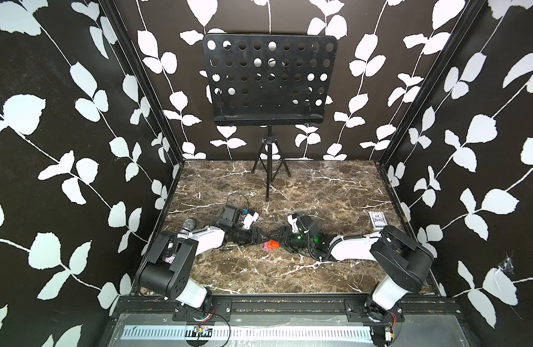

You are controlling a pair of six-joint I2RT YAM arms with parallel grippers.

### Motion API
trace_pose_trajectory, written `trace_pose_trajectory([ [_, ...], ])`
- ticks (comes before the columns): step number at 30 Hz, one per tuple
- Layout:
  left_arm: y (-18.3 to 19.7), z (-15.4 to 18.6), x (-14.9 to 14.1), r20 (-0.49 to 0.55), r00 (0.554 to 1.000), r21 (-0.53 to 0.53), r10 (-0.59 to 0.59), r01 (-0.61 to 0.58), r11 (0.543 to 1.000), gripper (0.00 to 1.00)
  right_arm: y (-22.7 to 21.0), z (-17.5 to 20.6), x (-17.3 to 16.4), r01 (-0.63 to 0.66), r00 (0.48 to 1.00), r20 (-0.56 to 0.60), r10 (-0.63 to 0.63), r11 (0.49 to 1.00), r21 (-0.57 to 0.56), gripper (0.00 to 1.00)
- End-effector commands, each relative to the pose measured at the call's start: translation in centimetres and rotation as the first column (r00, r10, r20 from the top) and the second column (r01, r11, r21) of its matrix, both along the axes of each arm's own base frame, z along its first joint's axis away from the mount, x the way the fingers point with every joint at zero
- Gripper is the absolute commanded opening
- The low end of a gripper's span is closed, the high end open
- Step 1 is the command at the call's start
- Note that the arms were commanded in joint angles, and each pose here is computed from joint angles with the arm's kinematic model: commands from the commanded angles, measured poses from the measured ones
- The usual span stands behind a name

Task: Assemble the letter y with lego
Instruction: Adjust the lego brick at the center of the board.

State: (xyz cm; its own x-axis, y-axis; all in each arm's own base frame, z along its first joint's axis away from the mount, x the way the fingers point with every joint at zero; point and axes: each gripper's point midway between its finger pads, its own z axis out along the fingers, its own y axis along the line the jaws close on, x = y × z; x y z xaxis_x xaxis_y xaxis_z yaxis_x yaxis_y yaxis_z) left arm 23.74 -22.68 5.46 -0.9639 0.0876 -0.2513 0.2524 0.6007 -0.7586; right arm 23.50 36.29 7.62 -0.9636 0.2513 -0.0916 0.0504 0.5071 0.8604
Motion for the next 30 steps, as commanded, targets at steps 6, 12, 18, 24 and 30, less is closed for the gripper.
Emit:
trace_pose_trajectory([
  [6,-0.4,-0.8,-1.2,-0.006,0.999,0.010,-0.047,0.047,0.999,0.56,0.3,1.6,0.5,0.016,0.999,0.034,-0.017,0.999,0.029,0.66],
  [12,-0.4,-1.5,-1.7,-0.019,0.998,0.034,-0.058,0.058,0.998,0.55,0.3,1.6,0.6,0.017,0.999,0.034,-0.018,0.999,0.031,0.66],
  [18,-0.4,-2.0,-1.7,-0.028,0.998,0.046,-0.054,0.055,0.997,0.53,0.2,1.5,0.6,0.016,0.999,0.034,-0.017,1.000,0.027,0.66],
  [24,-0.2,-2.7,-2.1,-0.044,0.998,0.071,-0.053,0.056,0.996,0.49,0.3,1.5,0.6,0.015,0.999,0.034,-0.016,0.999,0.028,0.66],
  [30,0.5,-4.0,-2.6,-0.071,0.997,0.110,-0.038,0.045,0.993,0.46,-0.5,1.7,0.8,0.019,0.999,0.044,-0.019,1.000,0.005,0.66],
])
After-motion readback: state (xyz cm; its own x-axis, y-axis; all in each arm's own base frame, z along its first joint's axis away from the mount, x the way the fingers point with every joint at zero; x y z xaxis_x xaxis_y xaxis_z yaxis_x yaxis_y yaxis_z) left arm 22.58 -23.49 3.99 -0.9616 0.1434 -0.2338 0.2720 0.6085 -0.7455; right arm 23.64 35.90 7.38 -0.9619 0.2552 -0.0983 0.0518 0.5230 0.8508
